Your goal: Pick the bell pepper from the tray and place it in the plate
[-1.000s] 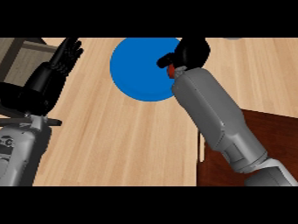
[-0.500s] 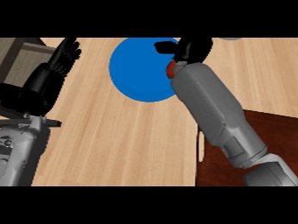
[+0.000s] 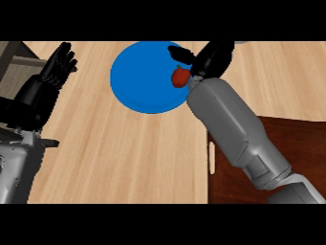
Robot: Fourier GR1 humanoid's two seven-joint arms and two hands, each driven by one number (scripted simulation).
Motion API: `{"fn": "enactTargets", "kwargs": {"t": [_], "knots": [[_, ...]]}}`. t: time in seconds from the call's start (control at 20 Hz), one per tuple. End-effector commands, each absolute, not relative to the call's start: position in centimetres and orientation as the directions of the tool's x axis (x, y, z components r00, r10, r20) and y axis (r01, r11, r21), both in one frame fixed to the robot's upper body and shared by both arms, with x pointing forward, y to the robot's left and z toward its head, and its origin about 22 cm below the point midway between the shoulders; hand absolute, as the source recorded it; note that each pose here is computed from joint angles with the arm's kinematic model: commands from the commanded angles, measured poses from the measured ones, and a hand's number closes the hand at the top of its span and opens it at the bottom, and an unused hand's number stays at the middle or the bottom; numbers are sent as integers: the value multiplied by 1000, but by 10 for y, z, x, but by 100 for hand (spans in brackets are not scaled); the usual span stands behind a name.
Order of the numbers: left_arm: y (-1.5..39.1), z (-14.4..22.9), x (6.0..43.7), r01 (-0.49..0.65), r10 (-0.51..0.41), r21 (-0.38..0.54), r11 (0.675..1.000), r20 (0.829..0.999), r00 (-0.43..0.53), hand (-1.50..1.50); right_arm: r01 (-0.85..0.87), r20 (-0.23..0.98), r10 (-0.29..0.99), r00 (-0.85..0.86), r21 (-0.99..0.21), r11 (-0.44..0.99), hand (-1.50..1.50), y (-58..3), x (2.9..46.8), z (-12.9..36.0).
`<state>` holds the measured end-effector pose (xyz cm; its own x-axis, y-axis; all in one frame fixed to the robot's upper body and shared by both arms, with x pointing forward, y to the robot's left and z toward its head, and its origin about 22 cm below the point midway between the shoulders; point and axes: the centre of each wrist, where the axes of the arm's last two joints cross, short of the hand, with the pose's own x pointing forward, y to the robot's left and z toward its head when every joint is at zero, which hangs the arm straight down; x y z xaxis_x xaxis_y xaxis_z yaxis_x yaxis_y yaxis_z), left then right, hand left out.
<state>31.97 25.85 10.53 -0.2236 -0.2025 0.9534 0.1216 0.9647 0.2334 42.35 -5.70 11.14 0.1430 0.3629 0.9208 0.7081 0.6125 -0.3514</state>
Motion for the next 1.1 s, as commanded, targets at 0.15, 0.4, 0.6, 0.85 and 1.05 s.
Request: {"fn": "enactTargets", "kwargs": {"t": [0.15,0.4,0.6,0.85,1.05], "knots": [[265,99,309,75,-215,232,970,959,-187,0,733,964,259,53,-214,646,-150,-46,382,66],[293,101,297,19,-226,233,972,958,-177,0,690,955,293,44,-241,682,-150,-48,357,56],[301,104,290,22,-230,237,971,959,-166,0,654,949,308,69,-276,704,-150,-55,311,28],[288,93,280,29,-228,235,971,961,-156,0,675,940,332,78,-295,676,-150,-81,276,38],[287,98,292,20,-229,237,971,956,-182,0,706,908,407,97,-351,615,-150,-100,257,26]]}}
